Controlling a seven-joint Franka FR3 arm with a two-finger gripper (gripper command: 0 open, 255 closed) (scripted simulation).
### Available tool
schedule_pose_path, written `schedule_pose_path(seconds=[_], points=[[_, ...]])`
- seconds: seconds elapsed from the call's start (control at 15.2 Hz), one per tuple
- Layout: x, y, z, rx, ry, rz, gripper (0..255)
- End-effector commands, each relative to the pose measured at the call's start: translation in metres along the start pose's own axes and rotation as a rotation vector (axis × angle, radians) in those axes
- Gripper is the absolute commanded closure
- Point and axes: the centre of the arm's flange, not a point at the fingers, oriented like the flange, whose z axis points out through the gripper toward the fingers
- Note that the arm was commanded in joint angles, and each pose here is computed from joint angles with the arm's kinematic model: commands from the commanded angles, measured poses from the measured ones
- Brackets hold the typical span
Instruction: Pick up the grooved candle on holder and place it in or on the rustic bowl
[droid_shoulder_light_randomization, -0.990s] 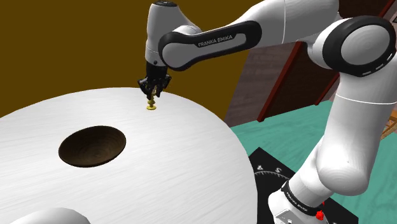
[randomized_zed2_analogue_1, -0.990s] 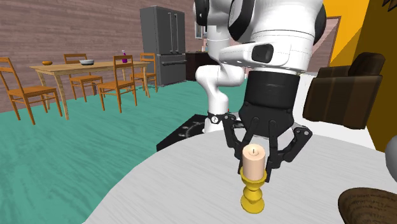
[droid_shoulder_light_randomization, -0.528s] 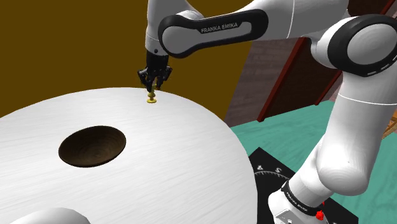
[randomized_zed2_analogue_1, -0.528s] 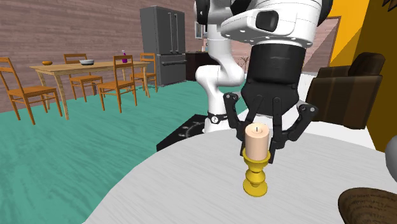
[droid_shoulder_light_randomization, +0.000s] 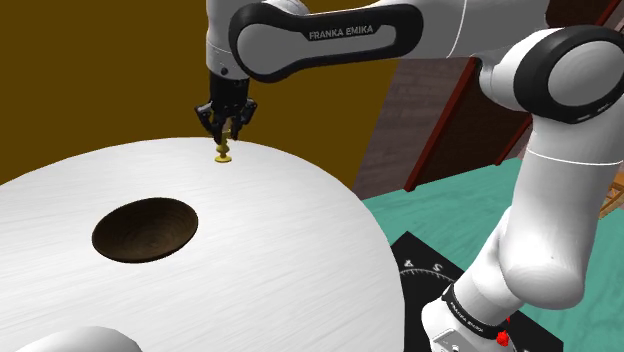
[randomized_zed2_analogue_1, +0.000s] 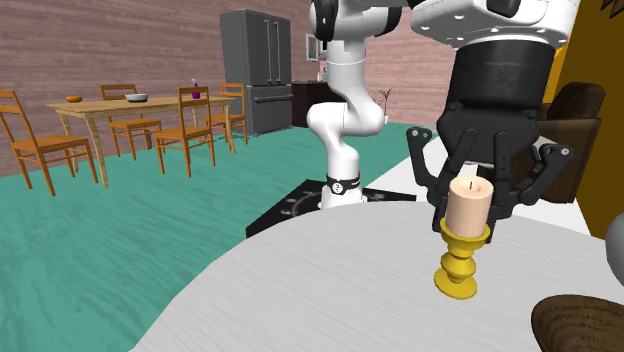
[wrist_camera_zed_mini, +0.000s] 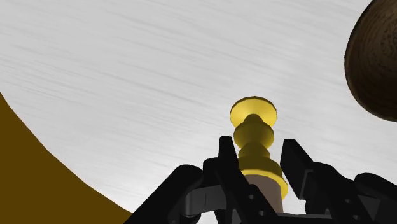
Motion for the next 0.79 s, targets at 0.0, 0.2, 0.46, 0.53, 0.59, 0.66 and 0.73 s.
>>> schedule_pose_path(seconds=[0.0, 0.2, 0.46, 0.53, 0.59, 0.66, 0.73], points=[[-0.007, -0.023, -0.007, 0.000, 0.000, 0.001, 255], [-0.018, -0.060, -0.013, 0.000, 0.000, 0.001, 255], [-0.031, -0.111, -0.022, 0.000, 0.000, 0.001, 255], [-0.034, -0.123, -0.024, 0.000, 0.000, 0.001, 255], [-0.038, -0.136, -0.026, 0.000, 0.000, 0.001, 255], [-0.041, -0.149, -0.028, 0.000, 0.000, 0.001, 255], [-0.044, -0.161, -0.030, 0.000, 0.000, 0.001, 255]])
